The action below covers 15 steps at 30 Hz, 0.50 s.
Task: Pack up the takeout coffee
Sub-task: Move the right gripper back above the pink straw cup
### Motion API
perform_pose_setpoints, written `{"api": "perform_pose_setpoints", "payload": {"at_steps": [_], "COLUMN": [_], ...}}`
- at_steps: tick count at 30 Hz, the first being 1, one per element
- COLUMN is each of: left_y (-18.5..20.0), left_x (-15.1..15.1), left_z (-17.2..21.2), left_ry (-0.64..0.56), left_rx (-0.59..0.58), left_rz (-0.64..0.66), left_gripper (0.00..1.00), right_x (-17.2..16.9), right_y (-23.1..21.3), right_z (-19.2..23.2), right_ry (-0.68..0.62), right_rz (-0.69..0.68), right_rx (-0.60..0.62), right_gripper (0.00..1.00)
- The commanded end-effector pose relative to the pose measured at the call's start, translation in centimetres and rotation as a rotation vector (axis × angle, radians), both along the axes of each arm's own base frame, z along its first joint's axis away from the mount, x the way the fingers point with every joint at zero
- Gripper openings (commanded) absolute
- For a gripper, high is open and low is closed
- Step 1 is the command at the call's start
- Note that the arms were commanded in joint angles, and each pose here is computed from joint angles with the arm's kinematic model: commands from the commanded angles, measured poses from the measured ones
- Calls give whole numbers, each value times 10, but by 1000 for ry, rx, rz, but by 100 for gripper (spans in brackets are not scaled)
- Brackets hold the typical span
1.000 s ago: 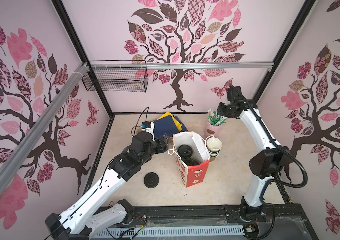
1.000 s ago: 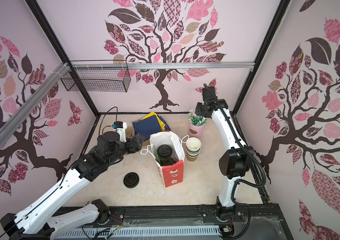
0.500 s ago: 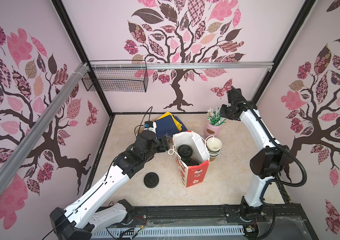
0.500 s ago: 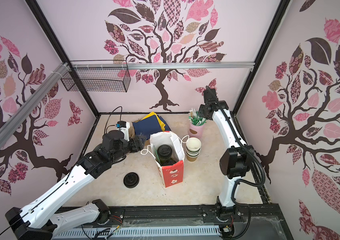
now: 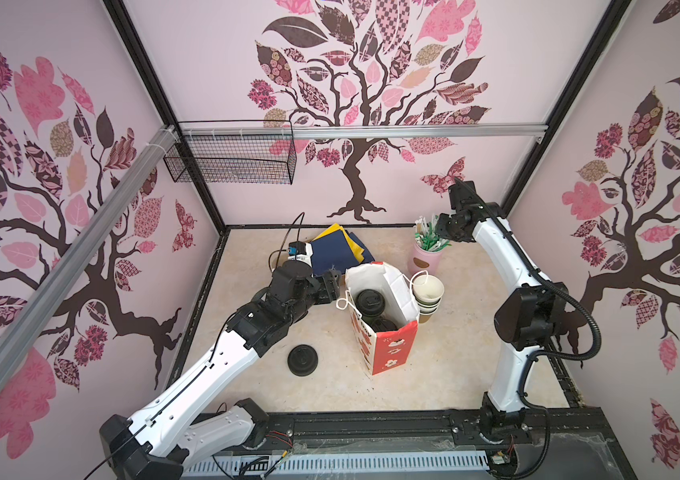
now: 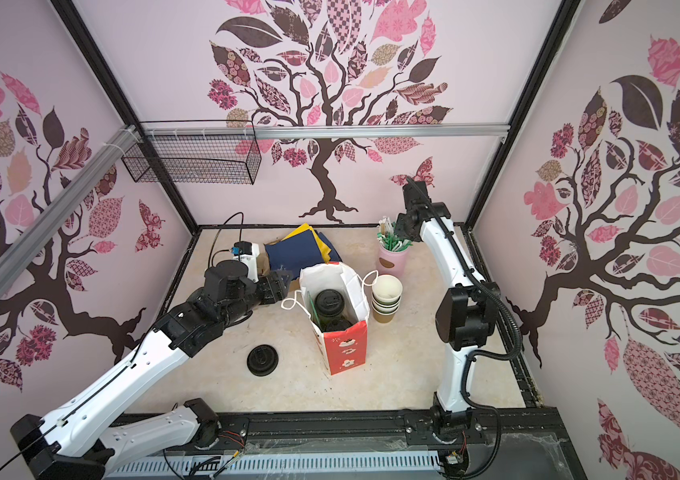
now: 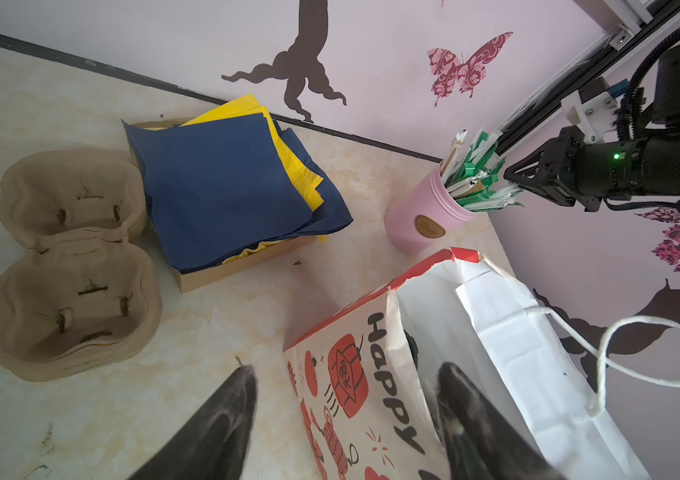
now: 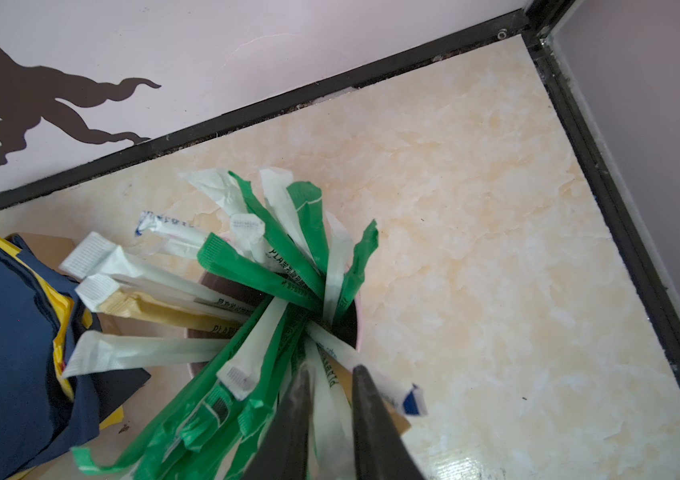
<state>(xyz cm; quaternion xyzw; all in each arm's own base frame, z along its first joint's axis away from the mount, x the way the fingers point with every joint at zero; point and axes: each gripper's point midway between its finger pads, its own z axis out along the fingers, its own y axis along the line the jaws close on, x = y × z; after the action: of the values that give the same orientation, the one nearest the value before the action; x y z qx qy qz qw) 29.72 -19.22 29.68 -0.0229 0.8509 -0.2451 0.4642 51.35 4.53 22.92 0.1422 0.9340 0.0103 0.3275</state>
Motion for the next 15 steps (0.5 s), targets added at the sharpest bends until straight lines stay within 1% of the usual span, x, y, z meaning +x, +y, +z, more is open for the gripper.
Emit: {"api": "perform_pose_setpoints", "payload": {"at_steps": [1, 10, 15], "left_y": [2, 2, 3], "left_x": [3, 2, 1], "left_z": [26, 27, 28], "left_ry": [-60, -60, -62], "left_rx": [-33, -33, -35], "left_rz": [12, 11, 10], "left_gripper": [71, 71, 72], "right_x": [9, 7, 3], "right_y": [3, -1, -3], "right_z": [4, 21, 34], "right_ry": [-16, -50, -75], "right_rz": [10, 7, 4], "right_rx": [-6, -25, -34], "right_gripper": [17, 6, 5]}}
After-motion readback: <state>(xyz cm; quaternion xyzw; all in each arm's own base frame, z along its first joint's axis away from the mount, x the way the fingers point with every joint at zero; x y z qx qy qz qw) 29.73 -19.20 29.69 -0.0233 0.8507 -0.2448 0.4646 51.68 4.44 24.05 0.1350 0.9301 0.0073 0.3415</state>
